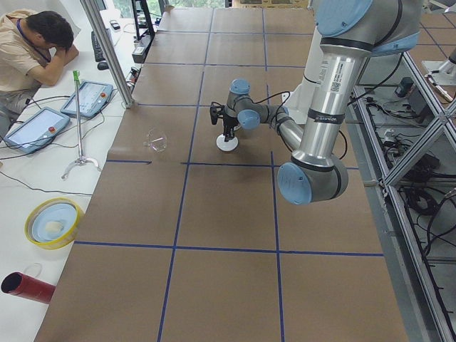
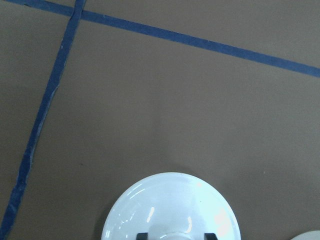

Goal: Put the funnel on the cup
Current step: 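Open the left gripper to release the lid on the table, then move the left gripper to the clear glass funnel and grasp it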

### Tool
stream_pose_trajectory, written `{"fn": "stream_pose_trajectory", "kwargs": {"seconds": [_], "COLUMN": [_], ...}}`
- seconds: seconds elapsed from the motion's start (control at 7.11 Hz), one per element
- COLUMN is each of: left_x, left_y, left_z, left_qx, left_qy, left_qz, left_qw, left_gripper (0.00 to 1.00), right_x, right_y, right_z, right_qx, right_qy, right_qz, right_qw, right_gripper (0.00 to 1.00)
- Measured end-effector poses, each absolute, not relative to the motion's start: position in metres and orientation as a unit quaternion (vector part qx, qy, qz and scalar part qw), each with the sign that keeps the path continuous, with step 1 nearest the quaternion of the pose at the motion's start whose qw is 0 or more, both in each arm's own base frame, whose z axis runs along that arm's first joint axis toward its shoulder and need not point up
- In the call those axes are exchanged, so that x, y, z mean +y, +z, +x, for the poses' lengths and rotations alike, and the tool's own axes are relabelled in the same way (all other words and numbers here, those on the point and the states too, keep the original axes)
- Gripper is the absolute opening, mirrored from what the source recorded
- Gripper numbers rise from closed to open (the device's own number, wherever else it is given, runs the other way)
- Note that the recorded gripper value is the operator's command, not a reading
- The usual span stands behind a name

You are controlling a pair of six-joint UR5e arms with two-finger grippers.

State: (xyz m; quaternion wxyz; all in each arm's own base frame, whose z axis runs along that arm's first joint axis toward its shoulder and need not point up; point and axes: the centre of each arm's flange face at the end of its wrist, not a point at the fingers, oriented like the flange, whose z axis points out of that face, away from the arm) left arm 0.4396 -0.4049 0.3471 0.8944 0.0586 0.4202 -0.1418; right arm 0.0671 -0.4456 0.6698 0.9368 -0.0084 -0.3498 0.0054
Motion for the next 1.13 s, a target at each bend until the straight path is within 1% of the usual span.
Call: {"fn": "stream_pose_trajectory", "kwargs": {"seconds": [0.28,0.42,0.56,0.84,1.13], "left_x": [-0.406,-0.416,-0.433,-0.467,-0.508], "left_y": [0.324,0.31,0.299,0.288,0.303], "left_z": [0.423,0.41,0.393,0.369,0.379], "left_qx": [0.439,0.45,0.464,0.519,0.563], "left_qy": [-0.138,-0.148,-0.186,-0.3,-0.409], "left_qz": [0.07,0.08,0.084,0.072,0.068], "left_qw": [0.885,0.877,0.862,0.797,0.715], "left_gripper": [1.0,1.0,1.0,1.0,1.0], "right_x": [-0.445,-0.445,-0.445,-0.445,-0.445], "right_y": [0.67,0.67,0.67,0.67,0.67], "right_z": [0.067,0.067,0.067,0.067,0.067], "right_qx": [-0.35,-0.35,-0.35,-0.35,-0.35], "right_qy": [0.006,0.006,0.006,0.006,0.006], "right_qz": [-0.009,-0.009,-0.009,-0.009,-0.009], "right_qw": [0.937,0.937,0.937,0.937,0.937], "right_gripper": [1.0,1.0,1.0,1.0,1.0]}}
